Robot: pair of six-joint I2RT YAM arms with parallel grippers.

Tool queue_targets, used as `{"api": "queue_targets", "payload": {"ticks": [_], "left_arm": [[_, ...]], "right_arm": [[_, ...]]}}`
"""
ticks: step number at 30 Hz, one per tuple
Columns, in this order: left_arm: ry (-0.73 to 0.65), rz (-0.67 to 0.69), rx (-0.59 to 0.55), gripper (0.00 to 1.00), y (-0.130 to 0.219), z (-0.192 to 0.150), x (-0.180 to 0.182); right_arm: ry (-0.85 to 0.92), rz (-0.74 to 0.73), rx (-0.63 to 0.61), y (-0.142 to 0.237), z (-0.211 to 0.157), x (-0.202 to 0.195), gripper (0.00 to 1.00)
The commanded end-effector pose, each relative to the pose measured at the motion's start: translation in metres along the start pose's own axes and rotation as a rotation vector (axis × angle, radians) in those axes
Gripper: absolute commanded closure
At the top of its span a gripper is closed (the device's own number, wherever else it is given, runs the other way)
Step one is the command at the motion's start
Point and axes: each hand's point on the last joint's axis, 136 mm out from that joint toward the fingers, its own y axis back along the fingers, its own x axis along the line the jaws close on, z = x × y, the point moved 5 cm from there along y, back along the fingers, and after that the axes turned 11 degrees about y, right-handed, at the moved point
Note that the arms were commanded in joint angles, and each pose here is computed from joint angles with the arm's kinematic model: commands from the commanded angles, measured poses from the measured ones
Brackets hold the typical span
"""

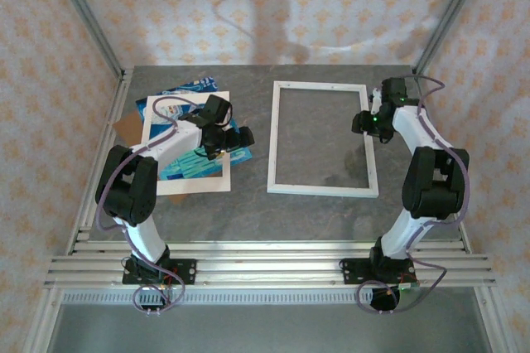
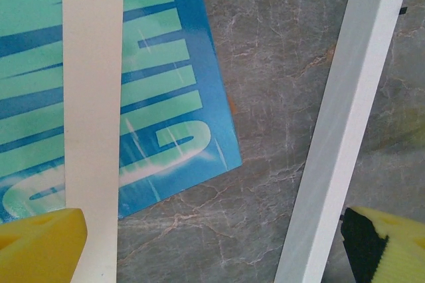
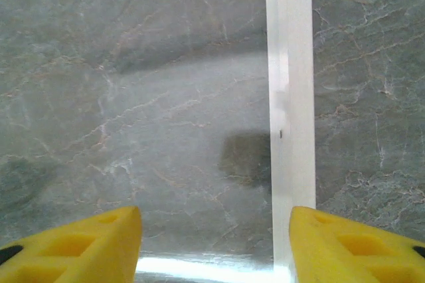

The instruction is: Put the photo into the frame

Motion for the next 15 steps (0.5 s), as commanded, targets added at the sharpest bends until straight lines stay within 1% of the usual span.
{"api": "queue_targets", "payload": {"ticks": [1,8,12,15], "left_arm": [[-0.001,-0.009,0.034,0.0,-0.007,-0.005,-0.002],[-0.002,-0.038,0.017,0.0,-0.006,-0.008,-0.013],[-0.01,-0.054,0.028,0.0,-0.01,-0.02,-0.021],[-0.018,-0.062,0.024,0.0,-0.013,-0.032,-0.028]], "right_arm": [[-0.008,-0.065,0.025,-0.003,0.002,-0.009,0.36],[-0.064,-0.22,0.005,0.001,0.002,-0.027,0.33],[-0.073,-0.189,0.033,-0.013,0.002,-0.029,0.31],[-0.1,-0.178,0.03,-0.021,0.005,-0.032,0.3]]}}
